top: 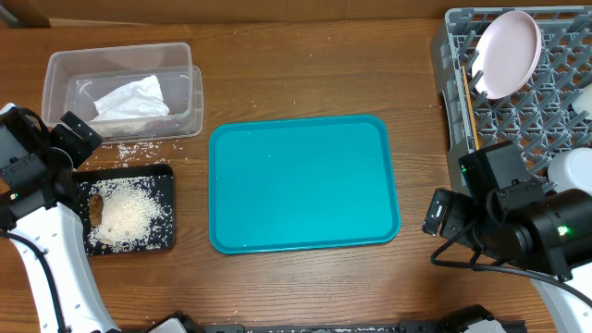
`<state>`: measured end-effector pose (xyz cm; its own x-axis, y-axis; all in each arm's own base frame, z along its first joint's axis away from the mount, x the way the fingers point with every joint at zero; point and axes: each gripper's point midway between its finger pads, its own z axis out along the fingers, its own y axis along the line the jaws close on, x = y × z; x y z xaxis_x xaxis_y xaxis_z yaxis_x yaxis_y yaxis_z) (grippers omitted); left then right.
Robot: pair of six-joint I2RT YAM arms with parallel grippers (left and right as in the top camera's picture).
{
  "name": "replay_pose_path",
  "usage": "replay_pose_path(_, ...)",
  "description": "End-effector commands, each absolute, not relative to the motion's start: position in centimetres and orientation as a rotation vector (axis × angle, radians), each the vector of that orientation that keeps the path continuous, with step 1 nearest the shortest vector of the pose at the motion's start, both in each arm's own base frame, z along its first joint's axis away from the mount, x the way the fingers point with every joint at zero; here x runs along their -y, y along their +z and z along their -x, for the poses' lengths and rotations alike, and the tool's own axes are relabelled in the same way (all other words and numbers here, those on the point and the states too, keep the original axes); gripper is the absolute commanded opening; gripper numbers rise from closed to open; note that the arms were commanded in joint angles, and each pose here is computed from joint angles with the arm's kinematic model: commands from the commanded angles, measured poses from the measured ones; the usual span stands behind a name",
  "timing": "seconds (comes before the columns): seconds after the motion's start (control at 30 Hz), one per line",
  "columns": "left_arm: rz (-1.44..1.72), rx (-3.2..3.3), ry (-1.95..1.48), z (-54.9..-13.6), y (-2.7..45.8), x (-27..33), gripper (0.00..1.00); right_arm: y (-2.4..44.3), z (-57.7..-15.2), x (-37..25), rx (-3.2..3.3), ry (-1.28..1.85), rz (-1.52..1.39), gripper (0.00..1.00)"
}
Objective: Sort waste into correct bins and load items into the dishwasher
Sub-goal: 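Carry the large plate to the rack and stand it upright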
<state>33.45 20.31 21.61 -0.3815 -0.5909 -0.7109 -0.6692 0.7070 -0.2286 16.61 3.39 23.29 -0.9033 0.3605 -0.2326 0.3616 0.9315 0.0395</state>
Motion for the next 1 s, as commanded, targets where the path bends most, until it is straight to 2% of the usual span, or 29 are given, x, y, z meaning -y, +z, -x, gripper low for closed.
replay_pose_path(0.0,0.958,-2.063,0.128,-33.3,22.6,-20.3,1.00,23.3,-16.7,-3.3,-2.844,-0.013,-0.545,1.00)
replay_pose_path(0.2,0.958,-2.063,0.128,-33.3,22.6,-20.3,1.00,23.7,-18.3,-3.8,-2.789,0.021,-0.454,1.00)
replay_pose_path(0.43,0.958,-2.063,0.128,-33.3,22.6,-20.3,1.00,26.1,-22.3,-5.9,-2.429,0.281,-0.172,1.00)
replay_pose_path(0.97,0.958,-2.063,0.128,-33.3,22.6,-20.3,1.00,23.8,-25.1,-3.9,-1.734,0.398,-0.095,1.00)
